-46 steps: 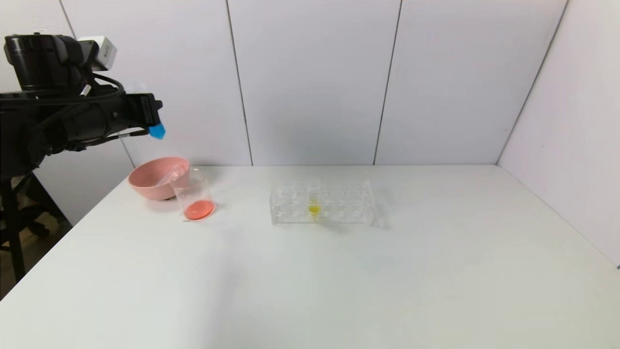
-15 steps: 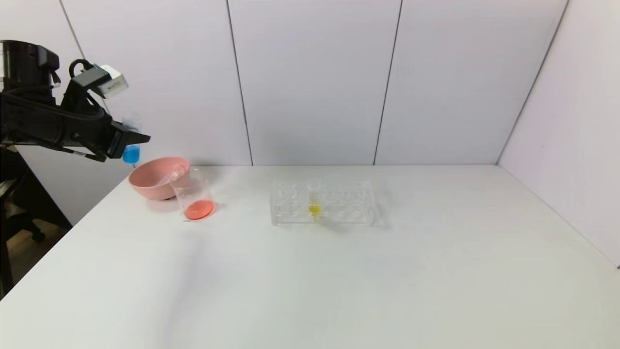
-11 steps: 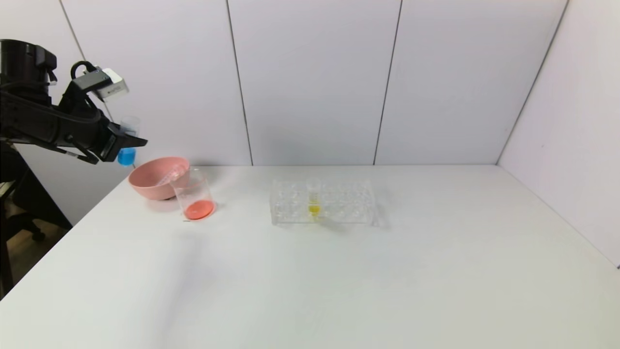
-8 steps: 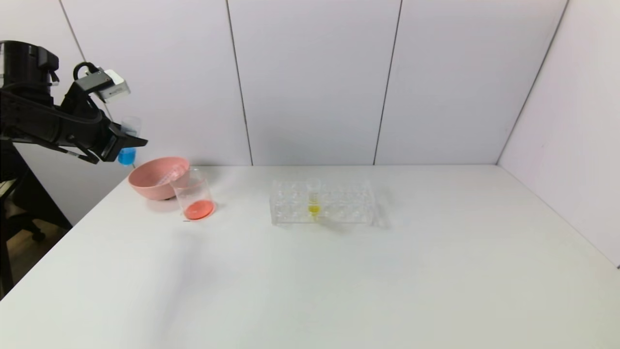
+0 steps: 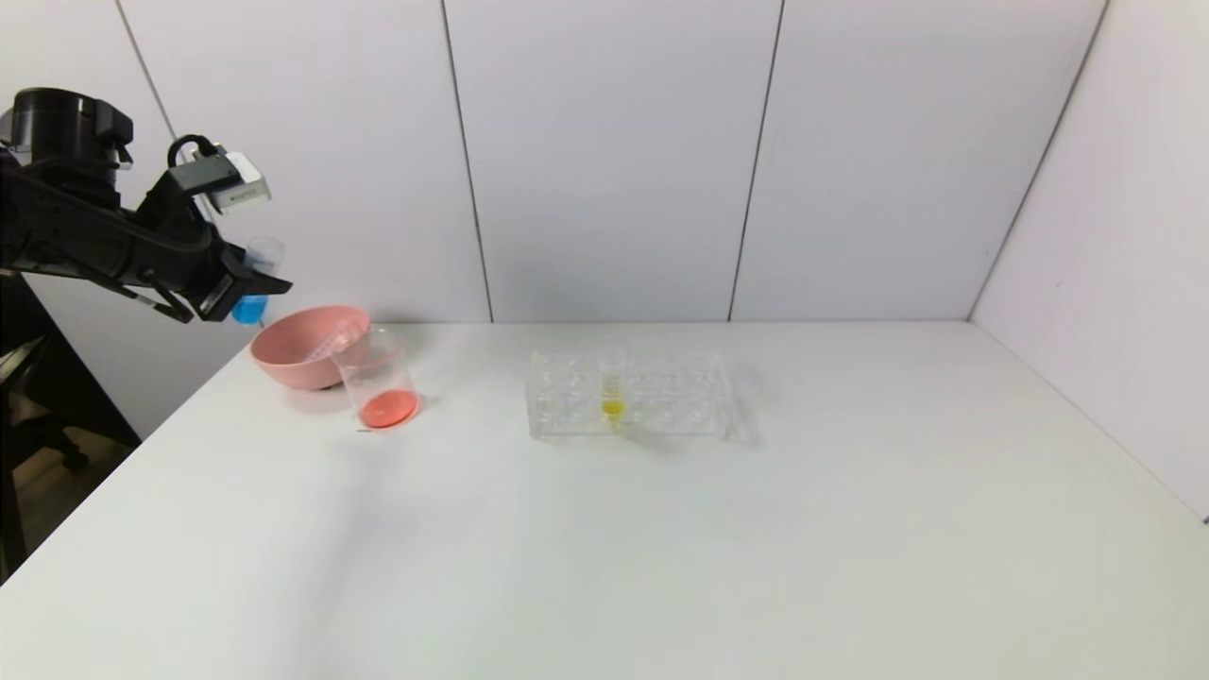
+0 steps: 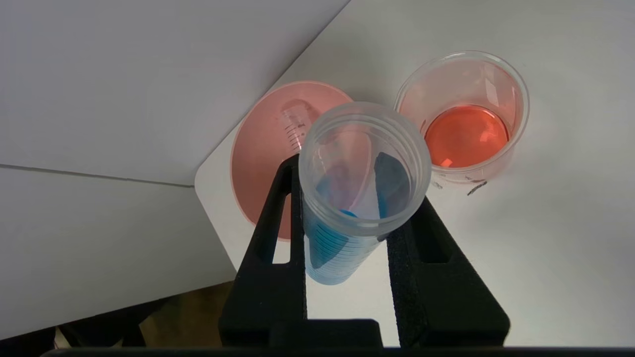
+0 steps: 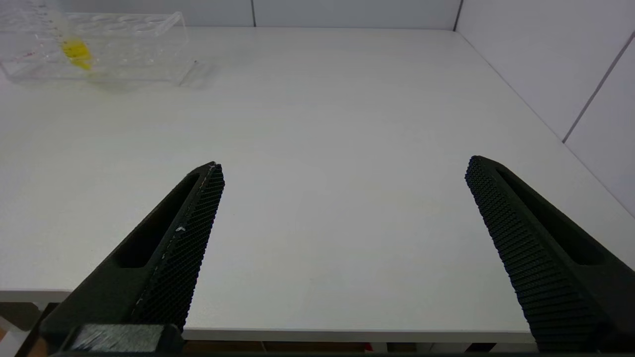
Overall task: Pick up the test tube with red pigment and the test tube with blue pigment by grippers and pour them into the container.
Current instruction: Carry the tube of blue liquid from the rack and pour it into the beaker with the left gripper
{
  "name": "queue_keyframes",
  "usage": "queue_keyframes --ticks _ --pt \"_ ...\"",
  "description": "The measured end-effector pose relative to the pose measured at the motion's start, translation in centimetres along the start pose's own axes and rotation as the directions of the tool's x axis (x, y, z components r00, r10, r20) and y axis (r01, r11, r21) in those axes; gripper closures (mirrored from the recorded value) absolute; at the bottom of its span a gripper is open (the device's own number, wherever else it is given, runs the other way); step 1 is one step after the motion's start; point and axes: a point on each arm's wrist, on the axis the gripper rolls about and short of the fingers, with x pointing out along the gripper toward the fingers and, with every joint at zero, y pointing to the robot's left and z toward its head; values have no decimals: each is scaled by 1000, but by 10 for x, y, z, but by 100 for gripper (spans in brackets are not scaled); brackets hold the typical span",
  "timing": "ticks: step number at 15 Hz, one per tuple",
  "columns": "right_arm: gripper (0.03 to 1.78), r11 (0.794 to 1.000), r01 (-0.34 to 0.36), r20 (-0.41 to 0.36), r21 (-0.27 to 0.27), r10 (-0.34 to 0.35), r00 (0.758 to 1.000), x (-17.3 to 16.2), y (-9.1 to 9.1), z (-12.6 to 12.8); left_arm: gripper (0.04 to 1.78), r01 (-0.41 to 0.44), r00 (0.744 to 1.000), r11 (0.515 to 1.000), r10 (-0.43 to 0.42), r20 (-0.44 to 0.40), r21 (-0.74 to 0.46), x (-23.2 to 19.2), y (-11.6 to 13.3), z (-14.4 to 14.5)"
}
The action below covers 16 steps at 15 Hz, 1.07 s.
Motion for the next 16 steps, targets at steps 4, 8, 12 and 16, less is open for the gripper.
queue_keyframes --ticks 4,8,12,16 --pt "4 1000 0 0 0 0 1000 0 0 0 134 30 999 998 -28 -20 59 8 0 -3" --pt "4 1000 -1 0 0 1 1000 0 0 0 134 71 997 985 -64 -49 160 17 4 -5" --pt "4 1000 0 0 0 0 1000 0 0 0 134 103 994 967 -91 -63 234 28 2 -8" --pt "4 1000 -1 0 0 1 1000 0 0 0 134 152 987 950 -134 -83 274 34 -3 -5"
